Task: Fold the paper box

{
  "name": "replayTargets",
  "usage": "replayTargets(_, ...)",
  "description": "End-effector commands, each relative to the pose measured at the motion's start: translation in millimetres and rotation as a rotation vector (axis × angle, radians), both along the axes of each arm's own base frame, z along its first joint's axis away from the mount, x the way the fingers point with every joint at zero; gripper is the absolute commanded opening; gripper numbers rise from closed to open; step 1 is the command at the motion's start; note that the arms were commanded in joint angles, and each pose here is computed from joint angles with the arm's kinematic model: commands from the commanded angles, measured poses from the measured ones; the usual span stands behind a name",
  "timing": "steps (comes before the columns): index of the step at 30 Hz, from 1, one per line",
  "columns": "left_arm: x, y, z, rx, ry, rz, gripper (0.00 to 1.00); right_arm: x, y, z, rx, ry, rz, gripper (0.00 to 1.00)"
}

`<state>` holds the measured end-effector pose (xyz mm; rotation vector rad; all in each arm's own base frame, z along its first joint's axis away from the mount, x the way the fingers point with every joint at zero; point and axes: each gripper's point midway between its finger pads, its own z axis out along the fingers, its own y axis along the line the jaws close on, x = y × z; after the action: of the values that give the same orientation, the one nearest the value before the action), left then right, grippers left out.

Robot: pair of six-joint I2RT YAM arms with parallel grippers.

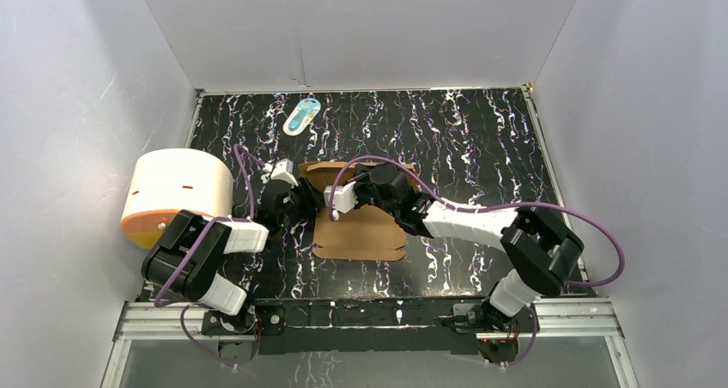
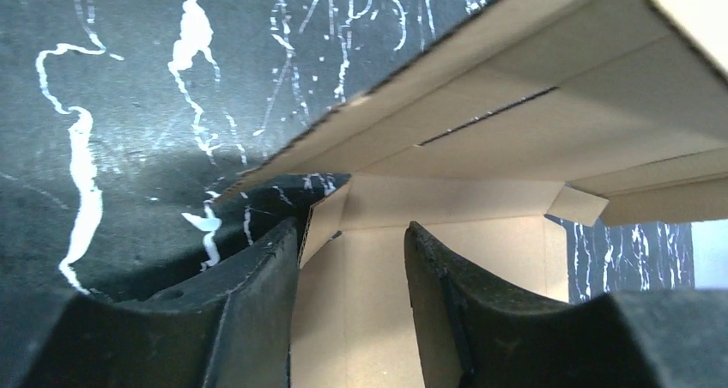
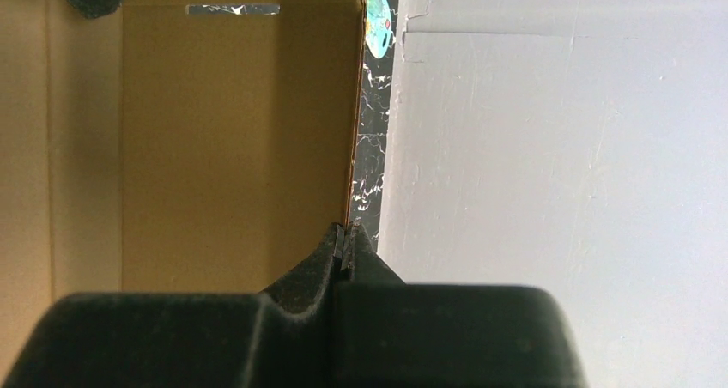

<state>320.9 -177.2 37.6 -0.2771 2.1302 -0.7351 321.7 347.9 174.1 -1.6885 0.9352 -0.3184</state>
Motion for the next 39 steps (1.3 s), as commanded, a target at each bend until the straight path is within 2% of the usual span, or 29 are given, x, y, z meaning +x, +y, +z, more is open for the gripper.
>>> replayTargets(1, 2, -15, 19, -0.013, -0.102, -0.061, 0.44, -5, 8, 3, 0.037, -0.012, 0.019, 0.0)
replayTargets(13, -10, -34, 22, -0.011, -0.139, -0.142, 0.42, -20, -1, -20, 0.012, -0.005, 0.009, 0.0)
replayTargets(20, -21, -25, 50, -0.064, -0.203, -0.108, 0.45, -26, -12, -28, 0.013, -0.007, -0.013, 0.0)
replayTargets(28, -23, -6, 96, -0.084, -0.252, -0.022, 0.47, -28, -13, -28, 0.021, -0.003, -0.015, 0.0)
replayTargets(34, -10, 20, 131, -0.076, -0.277, 0.112, 0.47, -29, -11, -30, 0.018, 0.004, -0.003, 0.0)
replayTargets(39, 2, 36, 138, -0.071, -0.262, 0.19, 0.37, -29, -9, -28, 0.021, 0.006, 0.005, 0.0)
